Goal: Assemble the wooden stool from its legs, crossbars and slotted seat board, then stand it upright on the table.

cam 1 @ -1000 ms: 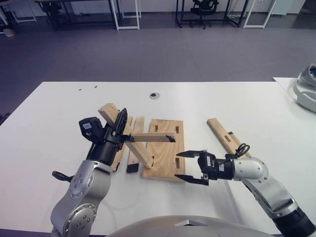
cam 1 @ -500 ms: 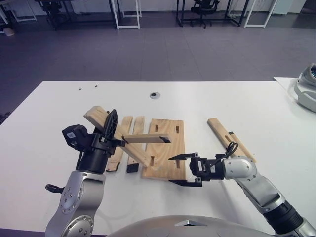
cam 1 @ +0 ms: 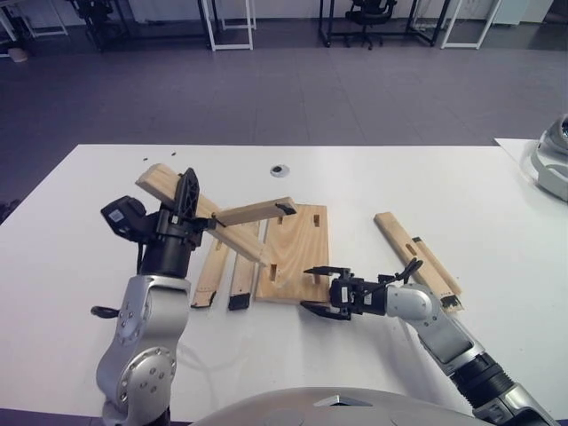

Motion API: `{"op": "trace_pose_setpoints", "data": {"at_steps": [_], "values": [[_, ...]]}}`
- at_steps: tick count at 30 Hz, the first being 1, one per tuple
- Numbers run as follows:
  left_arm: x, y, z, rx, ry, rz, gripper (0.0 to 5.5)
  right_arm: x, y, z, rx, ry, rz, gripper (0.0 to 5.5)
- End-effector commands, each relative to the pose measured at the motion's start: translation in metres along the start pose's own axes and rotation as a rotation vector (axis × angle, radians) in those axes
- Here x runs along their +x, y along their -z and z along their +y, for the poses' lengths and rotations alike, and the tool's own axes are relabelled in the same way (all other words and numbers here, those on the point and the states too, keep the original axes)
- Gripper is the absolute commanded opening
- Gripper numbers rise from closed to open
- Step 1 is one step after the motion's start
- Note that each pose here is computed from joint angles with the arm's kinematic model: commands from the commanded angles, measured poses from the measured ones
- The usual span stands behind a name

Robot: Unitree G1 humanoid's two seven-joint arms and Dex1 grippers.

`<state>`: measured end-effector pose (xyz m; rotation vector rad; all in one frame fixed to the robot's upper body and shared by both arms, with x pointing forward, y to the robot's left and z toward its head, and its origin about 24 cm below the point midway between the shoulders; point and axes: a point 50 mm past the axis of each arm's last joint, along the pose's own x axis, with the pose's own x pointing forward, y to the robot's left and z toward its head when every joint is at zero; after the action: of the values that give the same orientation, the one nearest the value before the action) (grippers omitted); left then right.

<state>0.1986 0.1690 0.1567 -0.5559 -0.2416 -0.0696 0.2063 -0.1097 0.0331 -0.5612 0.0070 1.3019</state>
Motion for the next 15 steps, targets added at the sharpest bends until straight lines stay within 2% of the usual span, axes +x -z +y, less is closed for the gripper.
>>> {"op": "trace_pose_setpoints", "data": {"at_steps": [1,6,15], "values": [[0.003,0.019,0.007,0.031,-0.030,0.075,1.01,-0.008,-0.014,-0.011,-0.006,0.019,-0.063,3.26],[-0.012,0.024,0.011,0.076,-0.091,0.108,1.01,-0.027,-0.013,-0.016,0.063,0.115,-0.052,3.26],[-0.003,0.025,0.005,0.077,-0.051,0.051,1.01,-0.045,0.016,-0.020,0.133,0.249,0.086,3.26]]}}
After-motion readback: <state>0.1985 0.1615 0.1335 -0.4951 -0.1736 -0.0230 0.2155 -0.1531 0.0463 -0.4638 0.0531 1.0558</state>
